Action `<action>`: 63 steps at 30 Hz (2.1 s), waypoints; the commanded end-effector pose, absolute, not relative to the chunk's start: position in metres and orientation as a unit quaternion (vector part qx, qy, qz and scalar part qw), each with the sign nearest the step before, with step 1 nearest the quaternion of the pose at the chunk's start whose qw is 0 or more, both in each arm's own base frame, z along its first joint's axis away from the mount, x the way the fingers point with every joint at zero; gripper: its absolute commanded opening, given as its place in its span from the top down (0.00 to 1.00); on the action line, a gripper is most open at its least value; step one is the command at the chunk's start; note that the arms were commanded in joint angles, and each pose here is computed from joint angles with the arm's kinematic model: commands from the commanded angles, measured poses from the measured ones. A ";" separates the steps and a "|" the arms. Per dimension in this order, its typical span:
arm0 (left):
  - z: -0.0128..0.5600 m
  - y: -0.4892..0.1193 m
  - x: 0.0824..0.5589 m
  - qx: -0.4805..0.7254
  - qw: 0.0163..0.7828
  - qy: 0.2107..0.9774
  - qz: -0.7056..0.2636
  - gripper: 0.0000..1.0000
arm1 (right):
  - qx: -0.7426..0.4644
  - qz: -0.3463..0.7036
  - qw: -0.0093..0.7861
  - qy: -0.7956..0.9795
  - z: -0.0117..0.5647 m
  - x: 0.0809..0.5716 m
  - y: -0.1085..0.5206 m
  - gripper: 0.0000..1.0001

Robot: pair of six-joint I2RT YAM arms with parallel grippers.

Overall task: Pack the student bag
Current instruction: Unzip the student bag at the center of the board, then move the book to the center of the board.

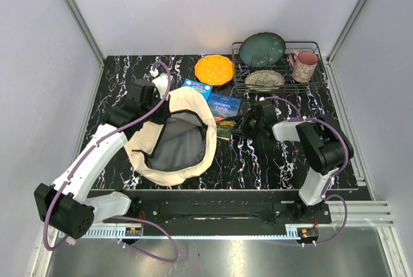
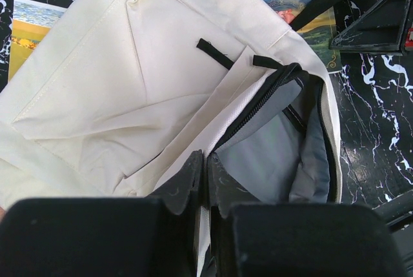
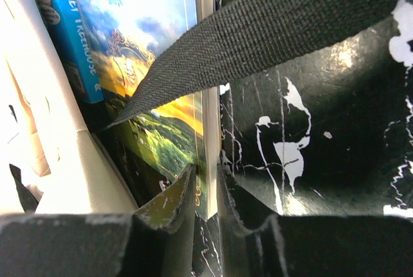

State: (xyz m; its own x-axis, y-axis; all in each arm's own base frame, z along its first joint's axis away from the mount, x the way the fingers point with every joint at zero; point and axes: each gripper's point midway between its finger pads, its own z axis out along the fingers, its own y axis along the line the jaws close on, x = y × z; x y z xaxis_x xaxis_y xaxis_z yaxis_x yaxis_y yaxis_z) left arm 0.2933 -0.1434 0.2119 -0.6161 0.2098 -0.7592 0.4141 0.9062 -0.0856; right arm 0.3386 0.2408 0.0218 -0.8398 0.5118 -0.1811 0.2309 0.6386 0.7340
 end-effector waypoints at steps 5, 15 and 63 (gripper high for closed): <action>0.229 -0.148 0.295 0.172 0.430 0.874 -0.144 0.93 | 0.199 0.423 0.224 0.855 0.050 0.358 0.256 0.78; 0.231 -0.148 0.294 0.172 0.432 0.873 -0.148 0.93 | 0.197 0.434 0.219 0.851 0.053 0.366 0.263 0.62; 0.237 -0.150 0.292 0.160 0.445 0.867 -0.159 0.79 | 0.173 0.379 0.231 0.879 0.046 0.340 0.241 1.00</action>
